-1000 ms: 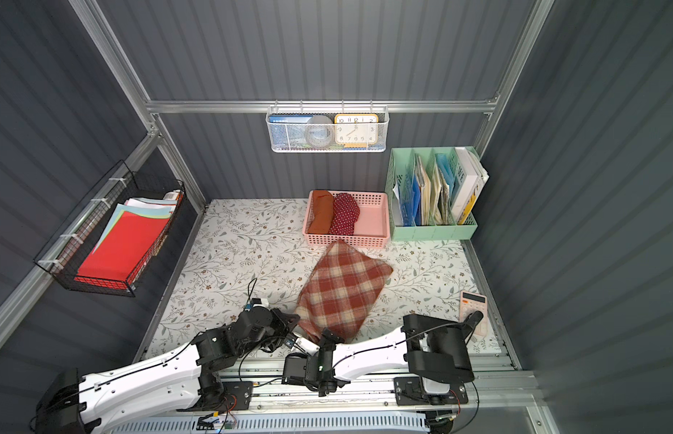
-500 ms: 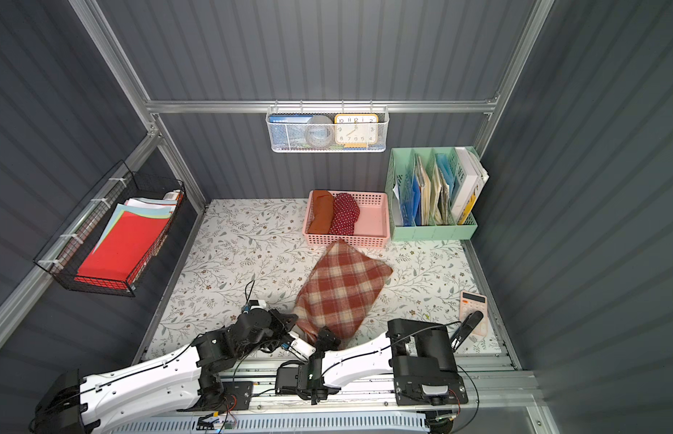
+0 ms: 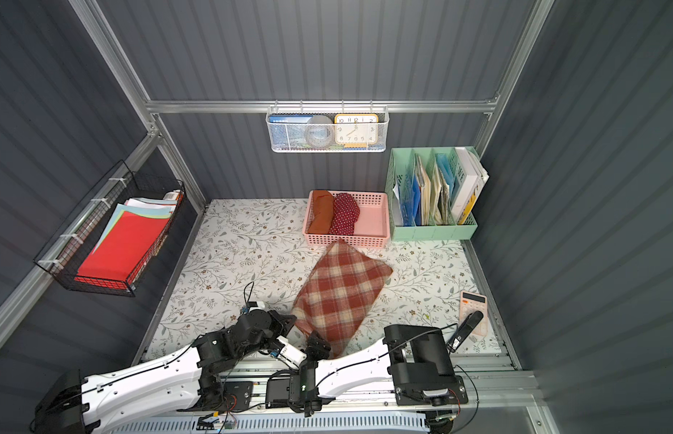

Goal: Roll up the skirts
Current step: Roll the skirt at the center of the board.

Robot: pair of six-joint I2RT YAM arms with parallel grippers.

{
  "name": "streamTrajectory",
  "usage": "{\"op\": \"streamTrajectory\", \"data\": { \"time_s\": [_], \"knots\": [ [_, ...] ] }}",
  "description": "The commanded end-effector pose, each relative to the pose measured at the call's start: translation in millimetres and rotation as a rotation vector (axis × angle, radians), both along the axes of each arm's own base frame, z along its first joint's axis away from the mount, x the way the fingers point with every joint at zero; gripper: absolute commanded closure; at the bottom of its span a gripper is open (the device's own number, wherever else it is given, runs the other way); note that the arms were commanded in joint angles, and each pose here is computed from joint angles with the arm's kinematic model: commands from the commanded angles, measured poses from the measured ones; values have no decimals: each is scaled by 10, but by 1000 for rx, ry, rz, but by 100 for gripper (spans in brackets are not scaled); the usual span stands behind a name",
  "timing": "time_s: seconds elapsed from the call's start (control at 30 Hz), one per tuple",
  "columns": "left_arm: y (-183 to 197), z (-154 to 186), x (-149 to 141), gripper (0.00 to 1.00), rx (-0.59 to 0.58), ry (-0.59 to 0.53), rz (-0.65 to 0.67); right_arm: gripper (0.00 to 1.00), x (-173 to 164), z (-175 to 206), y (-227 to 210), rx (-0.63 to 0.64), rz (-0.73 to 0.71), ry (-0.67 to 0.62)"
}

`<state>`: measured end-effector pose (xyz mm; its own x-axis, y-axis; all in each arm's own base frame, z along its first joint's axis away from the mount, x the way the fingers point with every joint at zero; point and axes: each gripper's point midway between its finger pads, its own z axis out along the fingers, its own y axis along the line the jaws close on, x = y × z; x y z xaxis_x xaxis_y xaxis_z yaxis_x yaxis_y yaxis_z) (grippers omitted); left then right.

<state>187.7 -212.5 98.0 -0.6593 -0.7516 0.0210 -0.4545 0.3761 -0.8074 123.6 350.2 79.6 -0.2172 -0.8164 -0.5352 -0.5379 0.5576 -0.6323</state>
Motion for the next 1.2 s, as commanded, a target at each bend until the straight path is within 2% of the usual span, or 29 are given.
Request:
{"op": "streamTrajectory", "data": {
  "time_s": [0.0,0.2,0.37,0.47,0.53,0.63,0.8,0.93,1.0,1.17],
  "knots": [
    [-184,43,-187,100,-63,35,-110,25,198,178,259,156,-70,-54],
    [-176,96,-191,100,-71,22,-114,25,360,124,159,149,-120,-60],
    [-164,132,-208,100,-84,15,-118,32,436,-39,127,113,-130,-13],
    [-149,126,-216,100,-87,15,-116,48,445,-167,111,103,-128,31],
    [-144,108,-224,100,-91,18,-115,65,456,-230,95,97,-135,55],
    [-144,102,-231,100,-103,20,-114,77,432,-311,82,73,-129,85],
    [-131,147,-258,99,-129,23,-112,86,449,-396,1,40,-141,119],
    [-23,218,-269,71,-129,6,-87,100,520,-397,-95,55,-159,141],
    [50,264,-285,55,-122,0,-73,100,530,-423,-104,57,-145,175],
    [389,371,-278,1,-52,-32,21,100,510,-513,-80,54,-96,256]
  ]
}}
